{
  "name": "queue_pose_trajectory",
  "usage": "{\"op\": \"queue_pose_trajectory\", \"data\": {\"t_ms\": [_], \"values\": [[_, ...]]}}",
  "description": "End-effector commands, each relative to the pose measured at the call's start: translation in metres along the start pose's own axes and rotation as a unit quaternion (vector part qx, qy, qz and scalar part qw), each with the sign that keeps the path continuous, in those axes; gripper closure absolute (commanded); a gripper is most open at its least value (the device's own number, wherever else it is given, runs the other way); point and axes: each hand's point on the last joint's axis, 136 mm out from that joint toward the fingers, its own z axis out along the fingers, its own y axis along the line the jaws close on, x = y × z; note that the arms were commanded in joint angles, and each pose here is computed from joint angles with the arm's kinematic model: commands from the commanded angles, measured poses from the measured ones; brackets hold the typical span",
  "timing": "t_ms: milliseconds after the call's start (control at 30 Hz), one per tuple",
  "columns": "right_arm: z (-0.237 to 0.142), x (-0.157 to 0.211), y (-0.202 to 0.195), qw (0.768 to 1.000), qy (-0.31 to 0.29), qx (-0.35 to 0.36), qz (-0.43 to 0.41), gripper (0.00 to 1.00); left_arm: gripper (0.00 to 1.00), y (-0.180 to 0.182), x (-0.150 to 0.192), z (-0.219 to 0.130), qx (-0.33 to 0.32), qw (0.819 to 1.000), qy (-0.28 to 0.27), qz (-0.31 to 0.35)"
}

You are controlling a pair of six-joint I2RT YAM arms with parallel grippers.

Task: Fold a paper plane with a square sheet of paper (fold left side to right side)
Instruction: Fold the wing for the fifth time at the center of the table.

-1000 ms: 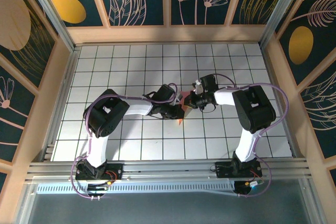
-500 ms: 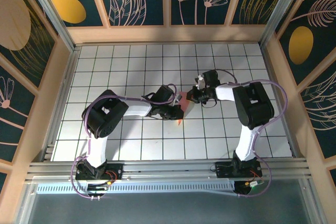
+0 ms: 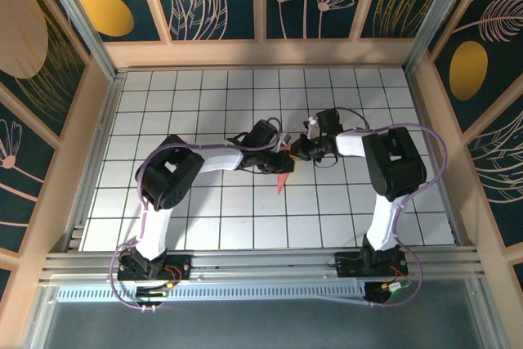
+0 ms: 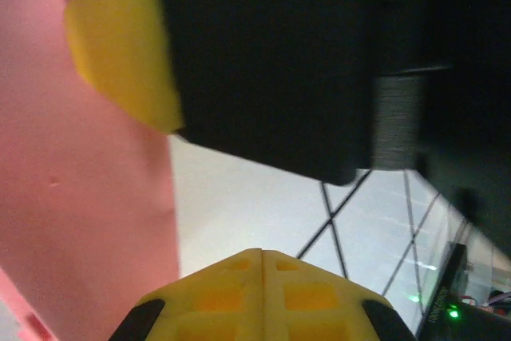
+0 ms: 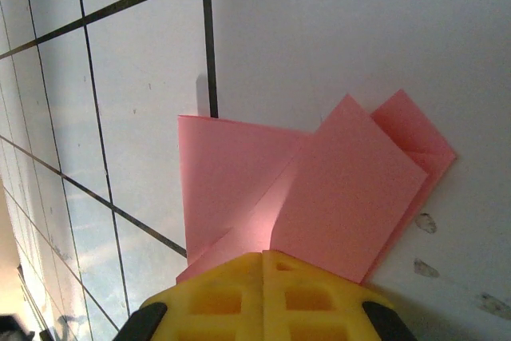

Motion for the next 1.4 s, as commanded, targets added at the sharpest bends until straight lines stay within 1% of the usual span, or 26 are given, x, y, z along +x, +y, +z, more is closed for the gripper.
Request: {"op": "queue_pose_trajectory", "data": {"t_ms": [0, 300, 567, 733, 867, 1033, 1200, 1300, 1367], "values": [[0.008, 0.022, -0.035, 0.998, 0.029, 0.058, 0.023, 1.00, 1.00, 0.016, 0.010, 0.005, -0.021, 1.000, 0.022, -0.008], [0.009, 0.021, -0.041, 0.996, 0.031, 0.074, 0.025, 1.00, 1.00, 0.024, 0.031, -0.001, -0.023, 0.999, 0.045, 0.002], [0.011, 0.023, -0.046, 0.996, 0.038, 0.080, 0.026, 1.00, 1.00, 0.020, 0.048, -0.015, -0.013, 0.997, 0.057, 0.047], [0.011, 0.024, -0.047, 0.995, 0.039, 0.082, 0.028, 1.00, 1.00, 0.019, 0.054, -0.023, -0.014, 0.996, 0.057, 0.061], [0.011, 0.024, -0.046, 0.996, 0.039, 0.081, 0.028, 1.00, 1.00, 0.023, 0.053, -0.030, -0.031, 0.996, 0.046, 0.065], [0.010, 0.023, -0.045, 0.996, 0.039, 0.080, 0.027, 1.00, 1.00, 0.010, 0.040, -0.041, -0.029, 0.997, 0.018, 0.071], [0.011, 0.024, -0.045, 0.996, 0.038, 0.080, 0.028, 1.00, 1.00, -0.019, 0.023, -0.050, 0.006, 0.997, -0.004, 0.077], [0.011, 0.024, -0.045, 0.996, 0.039, 0.079, 0.029, 1.00, 1.00, -0.030, 0.027, -0.045, 0.041, 0.997, -0.001, 0.069], [0.011, 0.025, -0.045, 0.996, 0.040, 0.080, 0.030, 1.00, 1.00, -0.030, 0.035, -0.037, 0.045, 0.997, 0.011, 0.066]]}}
